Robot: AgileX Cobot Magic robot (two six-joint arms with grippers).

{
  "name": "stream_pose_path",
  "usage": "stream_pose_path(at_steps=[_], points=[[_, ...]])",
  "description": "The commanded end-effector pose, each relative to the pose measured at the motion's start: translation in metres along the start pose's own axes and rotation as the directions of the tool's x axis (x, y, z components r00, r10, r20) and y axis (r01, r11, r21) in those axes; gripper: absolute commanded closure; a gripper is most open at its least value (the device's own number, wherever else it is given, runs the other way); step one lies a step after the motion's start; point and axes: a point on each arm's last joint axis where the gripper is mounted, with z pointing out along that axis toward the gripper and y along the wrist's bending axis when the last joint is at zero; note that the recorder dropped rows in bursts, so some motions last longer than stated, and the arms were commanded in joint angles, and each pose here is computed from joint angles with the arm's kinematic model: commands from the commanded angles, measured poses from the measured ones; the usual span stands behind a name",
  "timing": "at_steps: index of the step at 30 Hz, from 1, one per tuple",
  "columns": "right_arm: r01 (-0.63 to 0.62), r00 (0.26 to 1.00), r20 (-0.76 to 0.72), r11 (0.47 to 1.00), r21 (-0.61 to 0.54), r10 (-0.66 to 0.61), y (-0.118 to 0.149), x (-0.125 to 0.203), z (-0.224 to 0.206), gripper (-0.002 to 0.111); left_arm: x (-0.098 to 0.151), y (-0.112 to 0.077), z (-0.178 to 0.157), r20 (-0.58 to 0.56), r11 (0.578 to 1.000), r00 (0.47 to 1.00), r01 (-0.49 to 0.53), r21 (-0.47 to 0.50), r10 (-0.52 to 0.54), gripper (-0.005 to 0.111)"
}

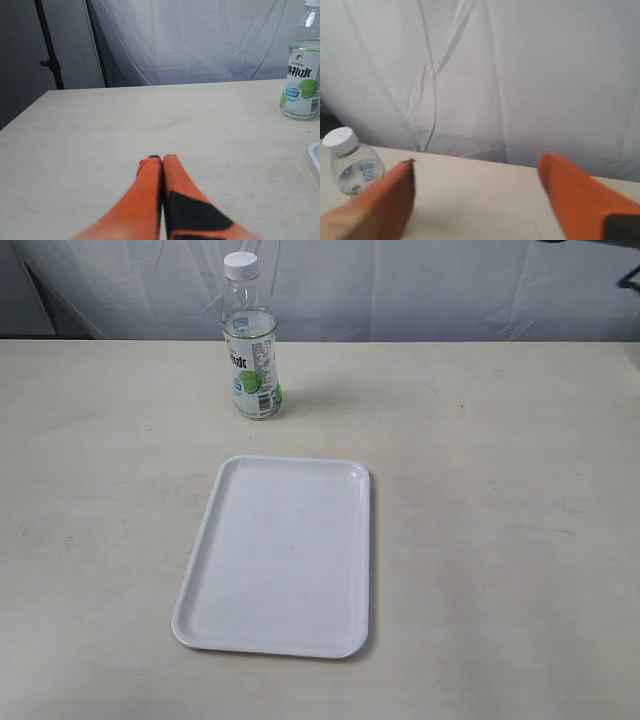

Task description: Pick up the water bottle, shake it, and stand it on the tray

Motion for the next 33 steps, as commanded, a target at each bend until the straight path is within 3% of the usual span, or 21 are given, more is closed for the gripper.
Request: stream_pose_path(at_steps=[1, 9, 16, 22, 33], points=[[0.05, 0.998, -0.036, 0.996, -0.071, -0.053, 0.031, 0.012, 0.046, 0.011, 0.0, 0.0, 0.0, 0.007, 1.0, 1.0, 0.006, -0.002, -0.006, 0.107], [0.088, 0.993, -0.065, 0.976, -0.197, -0.103, 0.095, 0.033, 0.103, 0.011, 0.0, 0.0, 0.0, 0.007, 1.0, 1.0, 0.006, -0.002, -0.006, 0.107], [0.11, 0.994, 0.01, 0.962, -0.249, -0.111, 0.137, 0.037, 0.133, 0.011, 0.0, 0.0, 0.0, 0.007, 1.0, 1.0, 0.006, -0.002, -0.006, 0.107], [0.143, 0.983, 0.15, 0.959, -0.247, -0.108, 0.157, 0.026, 0.14, 0.011, 0.0, 0.0, 0.0, 0.007, 1.0, 1.0, 0.004, -0.002, -0.004, 0.107], [0.22, 0.962, 0.214, 0.948, -0.231, -0.172, 0.169, 0.048, 0.187, 0.011, 0.0, 0.0, 0.0, 0.007, 1.0, 1.0, 0.004, -0.002, -0.004, 0.107]])
